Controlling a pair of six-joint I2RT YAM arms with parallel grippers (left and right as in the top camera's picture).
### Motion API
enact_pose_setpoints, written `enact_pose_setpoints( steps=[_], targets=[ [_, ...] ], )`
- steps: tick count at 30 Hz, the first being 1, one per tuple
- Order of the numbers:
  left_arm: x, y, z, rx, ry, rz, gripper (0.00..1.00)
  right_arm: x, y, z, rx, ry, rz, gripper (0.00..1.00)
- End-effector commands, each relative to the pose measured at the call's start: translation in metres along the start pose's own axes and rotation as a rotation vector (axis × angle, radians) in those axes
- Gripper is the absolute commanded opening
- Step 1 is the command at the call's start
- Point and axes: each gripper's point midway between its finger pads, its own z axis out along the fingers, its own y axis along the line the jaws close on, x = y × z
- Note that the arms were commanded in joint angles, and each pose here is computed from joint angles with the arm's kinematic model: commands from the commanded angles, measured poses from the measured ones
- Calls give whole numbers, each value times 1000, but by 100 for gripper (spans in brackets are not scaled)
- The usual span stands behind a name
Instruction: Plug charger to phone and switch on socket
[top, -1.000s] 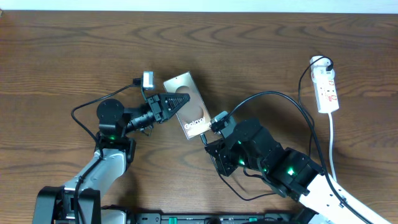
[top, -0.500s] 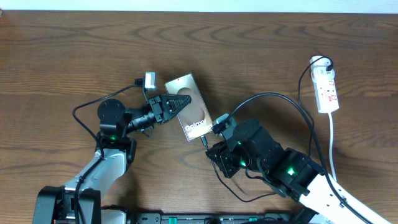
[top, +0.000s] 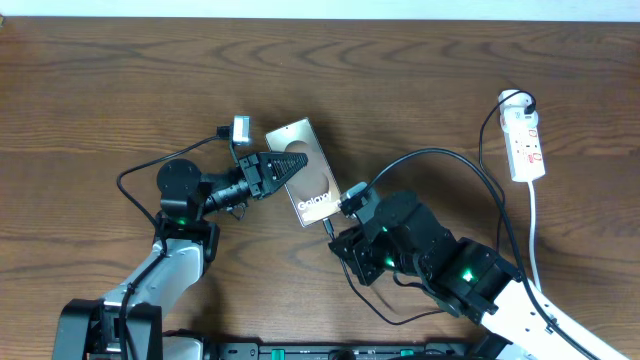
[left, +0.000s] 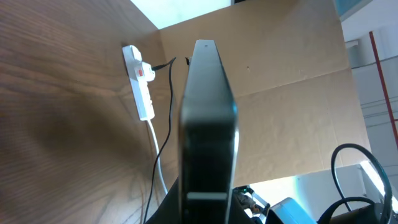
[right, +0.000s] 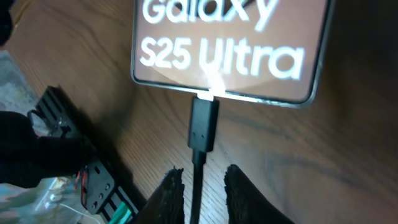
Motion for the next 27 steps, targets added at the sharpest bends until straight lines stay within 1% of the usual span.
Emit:
enact_pose_setpoints(
  steps=[1,4,8,12,15,19,24,27],
  targets=[
    [-4,-11,3,22,7,42,7,-1,3,5,-12,7,-11,15],
    [-4,-11,3,22,7,42,7,1,1,11,-6,20,-7,2],
    [-4,-11,3,23,11,42,7,-8,4,13,-18,-13,-17,1],
    [-1,-11,3,27,26,43,8,-48,13,8,-39,-179,-57,1],
    [2,-12,3,32,42,47,7,-62,8,5,1,-245,-62,1],
    [4,-13,2,35,54,59,7,-63,6,5,11,-251,-60,1],
    [4,-13,2,35,54,67,7,-48,4,8,13,-186,-50,1],
    [4,-12,2,35,54,78,7,-59,3,6,23,-233,-55,1]
  ],
)
